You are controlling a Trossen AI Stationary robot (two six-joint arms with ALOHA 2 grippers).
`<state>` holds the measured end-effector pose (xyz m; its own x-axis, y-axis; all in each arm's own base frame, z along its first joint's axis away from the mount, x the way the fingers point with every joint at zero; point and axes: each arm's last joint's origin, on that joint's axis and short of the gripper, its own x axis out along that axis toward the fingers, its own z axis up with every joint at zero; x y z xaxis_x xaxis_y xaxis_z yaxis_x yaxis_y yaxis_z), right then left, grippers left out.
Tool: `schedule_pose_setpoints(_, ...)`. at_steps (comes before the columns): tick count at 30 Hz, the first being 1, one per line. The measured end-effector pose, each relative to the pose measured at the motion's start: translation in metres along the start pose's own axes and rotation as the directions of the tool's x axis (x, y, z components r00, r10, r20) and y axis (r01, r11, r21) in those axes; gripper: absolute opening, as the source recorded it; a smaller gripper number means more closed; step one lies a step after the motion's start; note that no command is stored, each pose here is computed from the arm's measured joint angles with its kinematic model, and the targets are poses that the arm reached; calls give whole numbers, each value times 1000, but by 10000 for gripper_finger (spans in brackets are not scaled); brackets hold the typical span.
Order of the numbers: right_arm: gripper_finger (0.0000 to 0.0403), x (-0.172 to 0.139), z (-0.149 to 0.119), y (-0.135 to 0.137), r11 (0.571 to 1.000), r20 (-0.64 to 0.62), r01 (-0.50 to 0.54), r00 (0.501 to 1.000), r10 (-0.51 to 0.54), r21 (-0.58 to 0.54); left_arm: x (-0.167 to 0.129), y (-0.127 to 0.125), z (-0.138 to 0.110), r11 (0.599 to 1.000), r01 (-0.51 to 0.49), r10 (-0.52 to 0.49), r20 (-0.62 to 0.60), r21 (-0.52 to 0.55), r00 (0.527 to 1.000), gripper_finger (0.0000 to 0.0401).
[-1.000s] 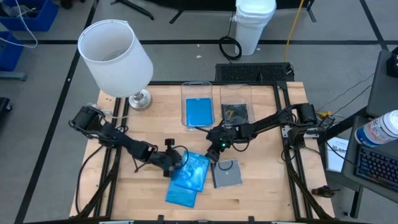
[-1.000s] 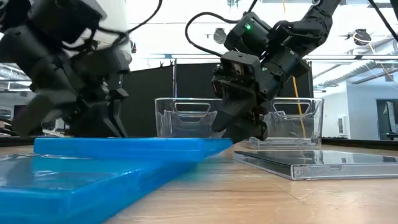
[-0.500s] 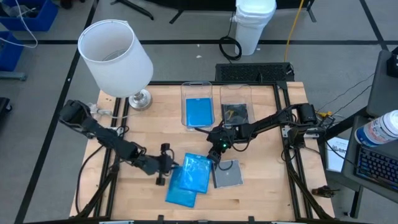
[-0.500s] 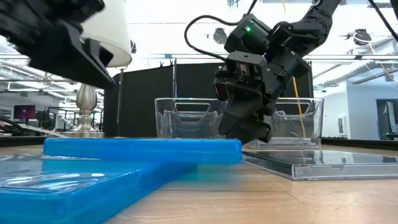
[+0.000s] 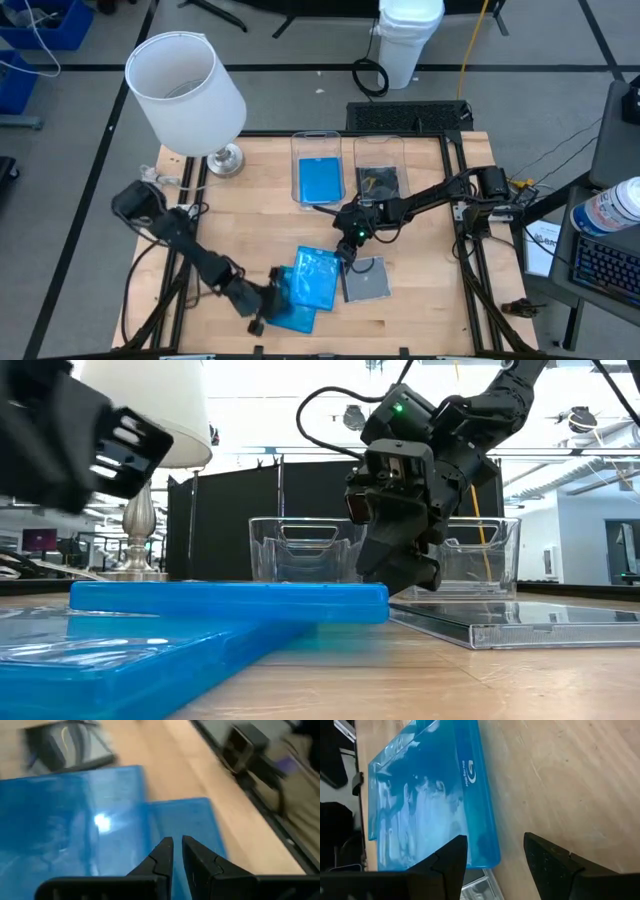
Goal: Pick & place jewel cases by type
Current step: Put the top blue CD case into the left transparent bin
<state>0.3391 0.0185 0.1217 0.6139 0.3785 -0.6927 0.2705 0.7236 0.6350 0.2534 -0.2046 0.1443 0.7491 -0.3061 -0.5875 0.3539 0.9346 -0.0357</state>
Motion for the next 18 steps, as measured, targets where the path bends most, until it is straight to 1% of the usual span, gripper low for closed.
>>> schedule_pose_setpoints(2,185,0,0,0,1000,-1,0,1000,0,1,8,-8,2,999,17,-16,-37,36,999,46)
schedule_pose_setpoints(5,185,0,-1,0,1000,-15,-8,1000,8,3,16,-12,2,999,4,2,-112,51,994,46)
schedule_pose_setpoints(9,183,0,-1,1,998,-49,-55,997,55,8,23,-4,-4,999,-33,37,-173,24,984,46)
schedule_pose_setpoints(13,184,0,-1,2,997,-62,-77,995,77,5,25,8,-6,998,-63,57,-202,-27,978,46)
schedule_pose_setpoints(18,184,-1,-2,2,995,-76,-97,993,96,-10,26,18,-7,995,-90,78,-228,-41,971,46)
